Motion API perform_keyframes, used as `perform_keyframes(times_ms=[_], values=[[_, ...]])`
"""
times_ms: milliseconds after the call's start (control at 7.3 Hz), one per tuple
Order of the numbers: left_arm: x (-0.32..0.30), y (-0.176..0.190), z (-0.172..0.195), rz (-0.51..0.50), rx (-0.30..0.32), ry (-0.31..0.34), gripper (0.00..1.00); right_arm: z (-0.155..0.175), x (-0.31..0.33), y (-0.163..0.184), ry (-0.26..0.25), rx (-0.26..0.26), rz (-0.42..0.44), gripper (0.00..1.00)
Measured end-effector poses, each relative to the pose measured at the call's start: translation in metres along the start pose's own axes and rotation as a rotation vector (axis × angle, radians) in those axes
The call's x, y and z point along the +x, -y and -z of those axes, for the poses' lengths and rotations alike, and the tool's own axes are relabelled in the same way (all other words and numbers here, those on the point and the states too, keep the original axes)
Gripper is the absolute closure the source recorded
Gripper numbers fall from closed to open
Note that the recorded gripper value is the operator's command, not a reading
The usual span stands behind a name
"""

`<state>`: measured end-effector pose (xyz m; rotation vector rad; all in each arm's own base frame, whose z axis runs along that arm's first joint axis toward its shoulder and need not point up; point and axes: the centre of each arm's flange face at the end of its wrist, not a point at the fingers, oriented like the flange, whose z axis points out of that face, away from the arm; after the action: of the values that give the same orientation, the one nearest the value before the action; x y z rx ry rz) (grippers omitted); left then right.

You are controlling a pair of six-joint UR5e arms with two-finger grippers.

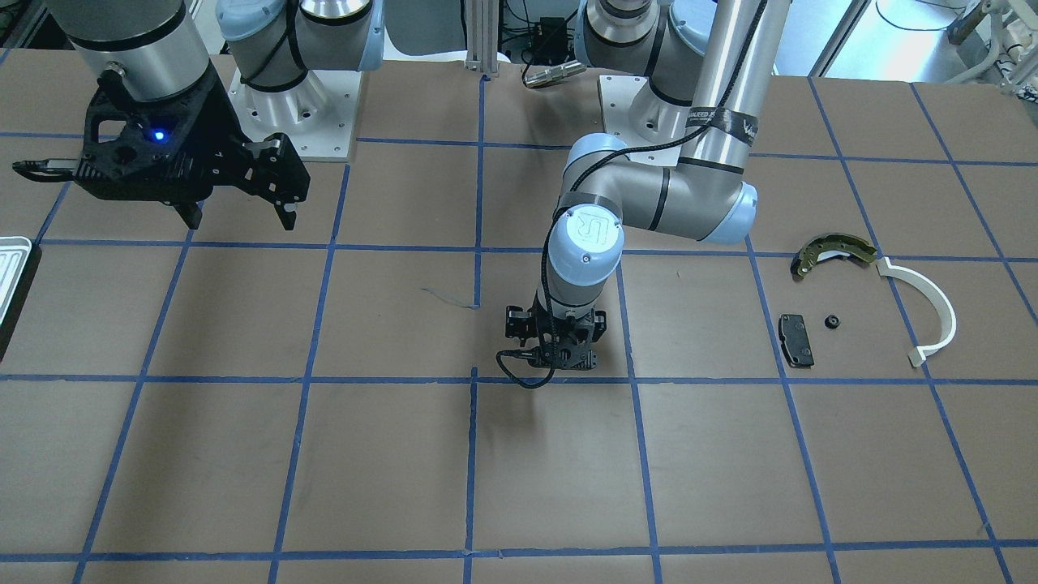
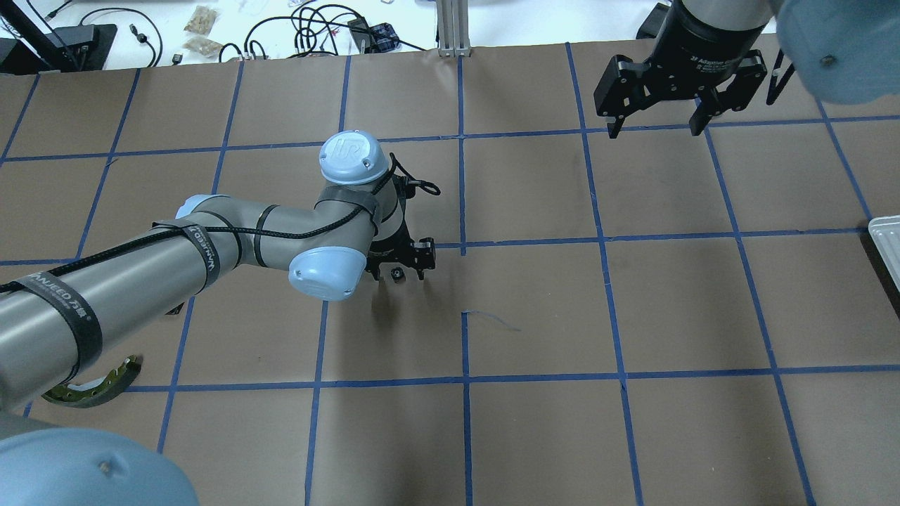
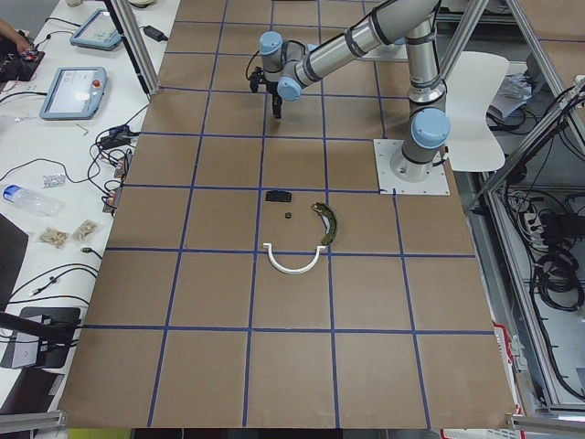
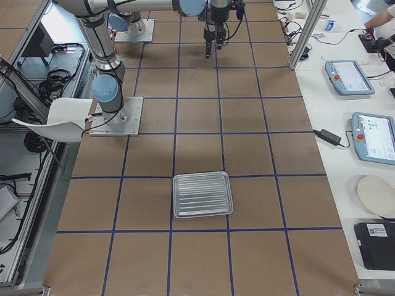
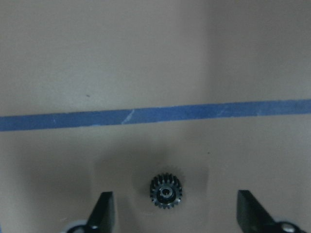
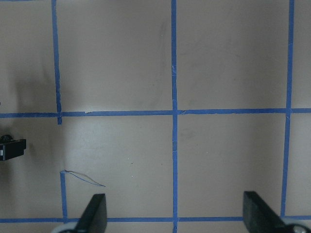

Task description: Place bearing gear from tray to pile

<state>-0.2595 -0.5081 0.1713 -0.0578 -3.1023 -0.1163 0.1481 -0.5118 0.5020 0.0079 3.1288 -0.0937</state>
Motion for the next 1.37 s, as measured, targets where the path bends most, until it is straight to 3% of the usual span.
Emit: perform_keyframes(times_ms=[274, 411, 548, 1095, 1369], values=[[0.0, 0.0, -0.001, -0.001, -0.002, 0.0, 0.44, -0.001, 0.002, 0.002, -0.001, 0.008, 0.0, 0.0], [-0.001, 0.0, -0.001, 0.0, -0.001, 0.001, 0.6, -0.001, 0.005, 0.003, -0.004, 0.009, -0.003, 0.0], [-0.001, 0.0, -0.001, -0.001, -0.002, 0.002, 1.0, -0.001, 0.007, 0.002, -0.003, 0.005, -0.006, 0.0], [-0.004, 0.001, 0.003, 0.003, -0.01, 0.009, 1.0, -0.002, 0.007, 0.001, -0.003, 0.003, -0.006, 0.0], [-0.027, 0.02, 0.038, 0.036, -0.021, 0.008, 1.0, -0.001, 0.008, 0.001, -0.003, 0.002, -0.007, 0.0]])
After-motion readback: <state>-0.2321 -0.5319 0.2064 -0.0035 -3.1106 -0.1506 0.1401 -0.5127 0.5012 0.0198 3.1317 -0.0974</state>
